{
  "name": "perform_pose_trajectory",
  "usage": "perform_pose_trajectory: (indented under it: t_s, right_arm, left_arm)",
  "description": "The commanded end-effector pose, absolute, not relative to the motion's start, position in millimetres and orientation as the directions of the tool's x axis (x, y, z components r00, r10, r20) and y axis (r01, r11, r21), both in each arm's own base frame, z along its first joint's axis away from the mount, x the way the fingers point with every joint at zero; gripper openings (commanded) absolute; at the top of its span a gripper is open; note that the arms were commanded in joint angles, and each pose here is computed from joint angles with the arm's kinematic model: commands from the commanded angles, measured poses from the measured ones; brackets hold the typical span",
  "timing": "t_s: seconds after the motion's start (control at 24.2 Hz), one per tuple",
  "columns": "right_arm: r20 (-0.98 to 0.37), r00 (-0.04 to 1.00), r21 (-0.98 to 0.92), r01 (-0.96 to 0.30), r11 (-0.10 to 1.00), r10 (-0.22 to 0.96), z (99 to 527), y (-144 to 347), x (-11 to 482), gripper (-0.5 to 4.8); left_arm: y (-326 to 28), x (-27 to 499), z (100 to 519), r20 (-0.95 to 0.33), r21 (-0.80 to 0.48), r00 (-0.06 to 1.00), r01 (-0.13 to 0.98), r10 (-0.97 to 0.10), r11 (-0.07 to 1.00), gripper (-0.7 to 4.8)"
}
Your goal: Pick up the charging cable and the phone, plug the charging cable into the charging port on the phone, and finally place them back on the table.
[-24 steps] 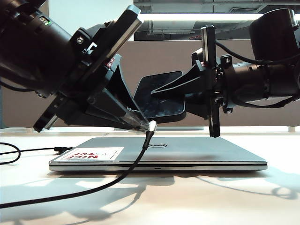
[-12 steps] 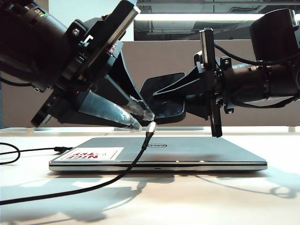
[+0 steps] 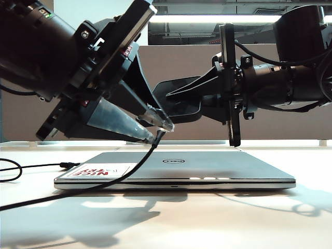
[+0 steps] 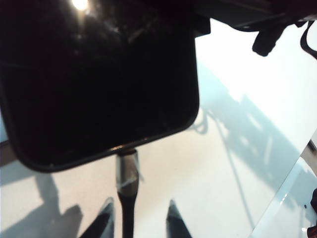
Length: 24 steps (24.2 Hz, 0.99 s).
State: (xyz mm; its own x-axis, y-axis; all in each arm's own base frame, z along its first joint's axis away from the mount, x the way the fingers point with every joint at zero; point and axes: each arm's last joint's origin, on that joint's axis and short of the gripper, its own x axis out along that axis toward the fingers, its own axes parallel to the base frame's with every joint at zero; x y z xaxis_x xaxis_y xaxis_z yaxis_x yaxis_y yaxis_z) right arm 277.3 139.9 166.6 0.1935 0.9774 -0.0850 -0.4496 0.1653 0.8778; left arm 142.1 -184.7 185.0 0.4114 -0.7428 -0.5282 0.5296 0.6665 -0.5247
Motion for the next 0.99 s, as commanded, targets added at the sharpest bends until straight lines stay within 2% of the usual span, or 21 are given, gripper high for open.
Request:
perform_pose_trajectory:
  t_s: [0.04, 0.83, 0.87, 0.95, 0.99]
  right_arm:
    - [-0.052, 0.178, 0.868, -0.478, 0.133, 0.983, 174.6, 140.9, 277.5, -0.03]
    - [-0.05, 0.179, 0.889, -0.44, 0.126, 0.982, 175.6, 141.2, 278.2, -0.03]
    - [-0.05, 0.179, 0.889, -0.44, 0.125, 0.983, 175.6, 141.2, 278.2, -0.03]
    - [-0.05, 0.179, 0.889, -0.441, 0.125, 0.983, 175.6, 141.2, 278.2, -0.03]
    - [-0.05, 0.179, 0.888, -0.442, 0.126, 0.983, 175.6, 141.3, 278.1, -0.03]
  left_arm:
    - [-186.0, 142.8, 187.2, -0.513, -0.509, 0.417, 0.557, -0.751, 0.657, 1.25]
    - [-187.8, 143.9, 182.6, -0.528, -0.504, 0.41, 0.553, -0.744, 0.663, 1.1]
    - [-187.8, 143.9, 182.8, -0.527, -0.504, 0.41, 0.554, -0.744, 0.662, 1.02]
    - [-187.8, 143.9, 182.8, -0.527, -0.505, 0.41, 0.554, -0.744, 0.662, 0.51]
    - [-187.8, 143.9, 182.8, -0.527, -0.505, 0.41, 0.554, -0.744, 0.662, 0.01]
